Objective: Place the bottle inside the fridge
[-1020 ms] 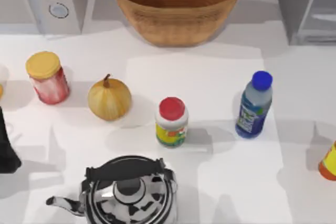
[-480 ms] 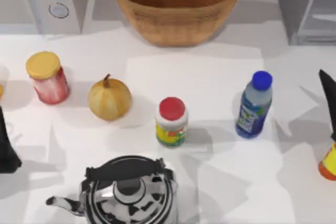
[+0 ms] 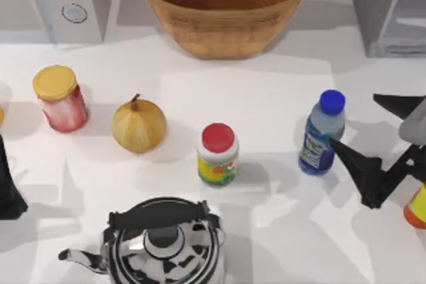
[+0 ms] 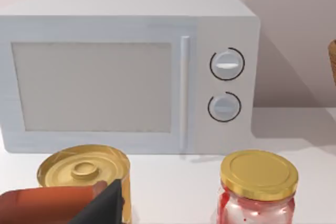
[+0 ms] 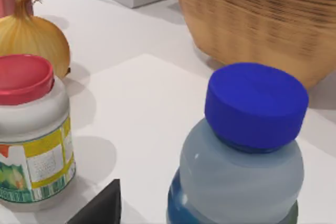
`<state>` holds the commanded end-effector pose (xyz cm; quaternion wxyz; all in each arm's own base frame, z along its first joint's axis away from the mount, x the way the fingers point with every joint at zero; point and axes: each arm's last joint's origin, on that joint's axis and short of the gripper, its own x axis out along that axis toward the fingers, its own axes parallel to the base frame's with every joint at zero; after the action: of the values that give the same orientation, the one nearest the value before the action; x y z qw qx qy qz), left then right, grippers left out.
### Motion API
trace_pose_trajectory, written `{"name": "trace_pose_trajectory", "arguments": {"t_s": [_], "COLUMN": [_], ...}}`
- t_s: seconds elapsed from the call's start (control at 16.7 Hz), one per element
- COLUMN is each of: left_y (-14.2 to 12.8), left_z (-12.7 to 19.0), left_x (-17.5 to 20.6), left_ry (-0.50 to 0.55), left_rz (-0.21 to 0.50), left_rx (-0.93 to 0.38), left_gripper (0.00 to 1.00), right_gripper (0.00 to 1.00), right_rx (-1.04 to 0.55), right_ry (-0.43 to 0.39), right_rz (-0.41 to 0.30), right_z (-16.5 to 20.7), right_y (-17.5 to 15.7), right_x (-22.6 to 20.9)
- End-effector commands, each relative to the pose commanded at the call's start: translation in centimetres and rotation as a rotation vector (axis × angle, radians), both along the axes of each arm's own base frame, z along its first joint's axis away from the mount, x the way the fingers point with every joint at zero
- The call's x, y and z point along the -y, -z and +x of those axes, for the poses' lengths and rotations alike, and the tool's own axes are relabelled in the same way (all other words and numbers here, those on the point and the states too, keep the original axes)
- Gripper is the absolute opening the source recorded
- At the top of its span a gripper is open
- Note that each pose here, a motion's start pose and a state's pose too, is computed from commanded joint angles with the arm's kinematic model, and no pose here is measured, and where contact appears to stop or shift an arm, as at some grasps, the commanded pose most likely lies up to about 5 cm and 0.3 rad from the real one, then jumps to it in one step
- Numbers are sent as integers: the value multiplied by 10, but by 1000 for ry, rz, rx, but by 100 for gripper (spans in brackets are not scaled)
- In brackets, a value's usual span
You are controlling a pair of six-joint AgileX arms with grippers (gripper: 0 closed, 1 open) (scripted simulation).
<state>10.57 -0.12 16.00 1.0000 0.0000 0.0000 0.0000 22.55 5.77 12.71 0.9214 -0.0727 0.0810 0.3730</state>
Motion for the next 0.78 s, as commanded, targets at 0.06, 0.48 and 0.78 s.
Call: {"name": "trace_pose_trajectory", "arguments": {"t_s": [0.06, 0.48, 0.78], "left_y": [0, 0, 0], "left_z": [0, 0, 0], "left_x": [0, 0, 0], "left_ry": [0, 0, 0], "left_rz": [0, 0, 0], "left_rx": [0, 0, 0], "left_gripper": [100, 100, 100], "right_gripper": [100, 100, 100], "right_rx": [-32, -122, -117], "right_ry": [-4, 7, 7], "right_rz": [-7, -30, -28], "right_z": [1, -1, 0], "right_y": [10, 33, 30], "right_x": [-1, 1, -1]}}
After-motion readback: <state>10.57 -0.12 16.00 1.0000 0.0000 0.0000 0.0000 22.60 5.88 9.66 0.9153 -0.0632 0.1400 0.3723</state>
